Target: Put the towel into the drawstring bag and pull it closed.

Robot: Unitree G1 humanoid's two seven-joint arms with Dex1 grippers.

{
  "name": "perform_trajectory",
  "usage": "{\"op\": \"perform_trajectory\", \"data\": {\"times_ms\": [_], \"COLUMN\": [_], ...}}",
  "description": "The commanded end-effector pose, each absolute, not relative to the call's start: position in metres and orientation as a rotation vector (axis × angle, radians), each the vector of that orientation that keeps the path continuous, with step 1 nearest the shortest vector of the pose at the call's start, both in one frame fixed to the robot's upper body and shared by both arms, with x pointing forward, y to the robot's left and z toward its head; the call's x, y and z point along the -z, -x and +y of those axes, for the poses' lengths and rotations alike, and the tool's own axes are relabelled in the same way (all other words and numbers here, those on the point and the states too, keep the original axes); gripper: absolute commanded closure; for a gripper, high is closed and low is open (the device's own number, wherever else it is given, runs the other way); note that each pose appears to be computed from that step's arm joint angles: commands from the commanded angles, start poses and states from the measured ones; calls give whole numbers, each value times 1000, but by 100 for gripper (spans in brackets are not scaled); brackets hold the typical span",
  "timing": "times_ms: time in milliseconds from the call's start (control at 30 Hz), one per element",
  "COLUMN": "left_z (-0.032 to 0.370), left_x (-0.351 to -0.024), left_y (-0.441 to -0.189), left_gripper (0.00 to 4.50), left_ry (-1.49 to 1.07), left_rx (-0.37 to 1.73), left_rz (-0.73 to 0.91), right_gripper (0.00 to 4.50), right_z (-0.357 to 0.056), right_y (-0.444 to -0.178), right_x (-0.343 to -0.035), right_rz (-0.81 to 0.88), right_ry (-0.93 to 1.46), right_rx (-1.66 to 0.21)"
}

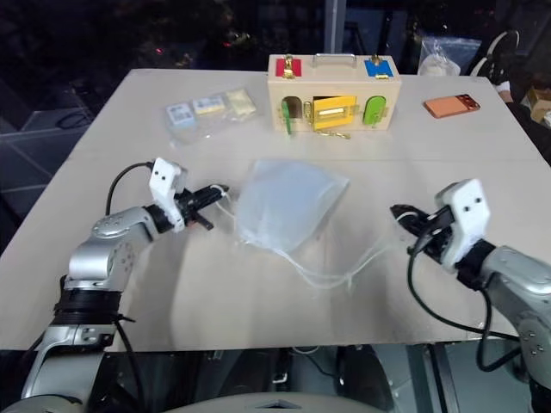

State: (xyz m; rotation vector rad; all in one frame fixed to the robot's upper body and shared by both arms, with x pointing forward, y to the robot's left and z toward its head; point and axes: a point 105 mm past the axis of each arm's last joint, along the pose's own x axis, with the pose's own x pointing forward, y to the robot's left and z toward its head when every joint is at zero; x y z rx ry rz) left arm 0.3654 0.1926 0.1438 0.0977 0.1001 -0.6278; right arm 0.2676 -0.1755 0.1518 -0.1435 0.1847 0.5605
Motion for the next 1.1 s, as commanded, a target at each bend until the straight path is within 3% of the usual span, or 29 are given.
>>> {"op": "perform_trajectory", "data": {"times_ms": [33, 100, 133, 233, 333, 433, 700, 1100], "left_z": [172, 175, 177, 195, 214, 224, 238, 242], "left_x": [-152, -152, -153, -142, -129, -132, -146, -150], "left_y": [-363, -355, -351, -329, -298, -280, -255, -247], "left_gripper": [444, 444, 393, 272, 167, 29, 25, 25], "left_ry": [-121, -119, -112, -88, -115, -112, -92, -105], "left_rx": [714, 769, 793, 860, 919, 929, 850, 849], "left_rz": [69, 101, 109, 190, 293, 326, 268, 279], "right_gripper": [450, 450, 388, 260, 153, 15, 6, 6], "right_z": [-179, -177, -176, -177, -180, -191, -198, -222], "right_y": [-284, -286, -284, -265, -224, -210, -196, -193], "right_x": [-142, -142, -142, -132, -109, -113, -161, -149], "right_rz": [169, 148, 142, 208, 407, 424, 162, 151], "right_ry": [217, 226, 232, 239, 222, 217, 223, 246], "right_rx": [-505, -547, -574, -680, -826, -817, -765, -681]}}
